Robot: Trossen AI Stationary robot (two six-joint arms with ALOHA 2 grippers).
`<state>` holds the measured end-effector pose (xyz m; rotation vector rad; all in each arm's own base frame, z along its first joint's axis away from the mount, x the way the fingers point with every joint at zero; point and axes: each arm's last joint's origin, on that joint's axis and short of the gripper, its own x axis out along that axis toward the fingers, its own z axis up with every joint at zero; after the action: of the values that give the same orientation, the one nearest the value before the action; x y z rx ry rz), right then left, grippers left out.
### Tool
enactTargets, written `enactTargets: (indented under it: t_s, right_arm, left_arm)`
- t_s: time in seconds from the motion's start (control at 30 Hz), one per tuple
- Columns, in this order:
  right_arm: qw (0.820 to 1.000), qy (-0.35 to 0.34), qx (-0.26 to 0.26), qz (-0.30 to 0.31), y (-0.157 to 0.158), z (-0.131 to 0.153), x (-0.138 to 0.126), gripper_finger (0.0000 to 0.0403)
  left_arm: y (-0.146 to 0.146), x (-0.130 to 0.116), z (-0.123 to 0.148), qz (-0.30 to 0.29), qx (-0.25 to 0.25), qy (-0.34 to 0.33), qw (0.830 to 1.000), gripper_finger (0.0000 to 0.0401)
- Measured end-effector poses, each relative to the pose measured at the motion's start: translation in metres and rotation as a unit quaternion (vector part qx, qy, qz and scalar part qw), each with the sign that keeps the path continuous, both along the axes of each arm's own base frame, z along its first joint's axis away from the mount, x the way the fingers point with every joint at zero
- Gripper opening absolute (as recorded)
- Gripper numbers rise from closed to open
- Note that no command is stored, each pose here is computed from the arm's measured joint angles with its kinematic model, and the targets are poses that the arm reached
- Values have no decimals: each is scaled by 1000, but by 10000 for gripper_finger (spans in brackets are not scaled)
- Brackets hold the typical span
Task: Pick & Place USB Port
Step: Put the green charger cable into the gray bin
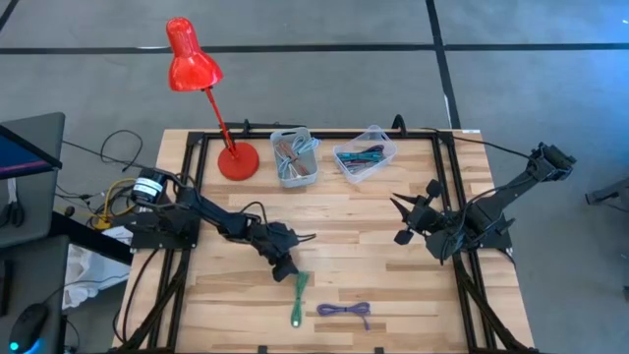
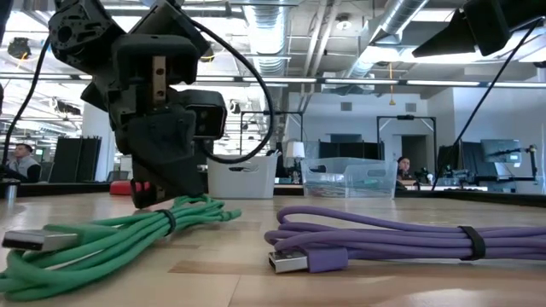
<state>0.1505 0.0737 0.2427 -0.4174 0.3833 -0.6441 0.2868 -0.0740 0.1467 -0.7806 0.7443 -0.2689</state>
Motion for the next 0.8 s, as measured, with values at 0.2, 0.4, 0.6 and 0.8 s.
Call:
enactTargets:
  t_s: [0.2,0.4,0.6,0.8]
  right_arm:
    - [1000,2,-1,0,0,0,0,53]
    - [1000,3,-2,0,0,0,0,53]
    - [1000,4,-3,0,0,-1,0,53]
    - [1000,3,-2,0,0,0,0,53]
  left_arm:
    - [11,1,13,9,20,-43,999,4]
    - [29,-6,51,16,54,-136,989,4]
    - [51,-27,87,47,130,-195,971,3]
    - [77,-53,108,129,249,-196,940,3]
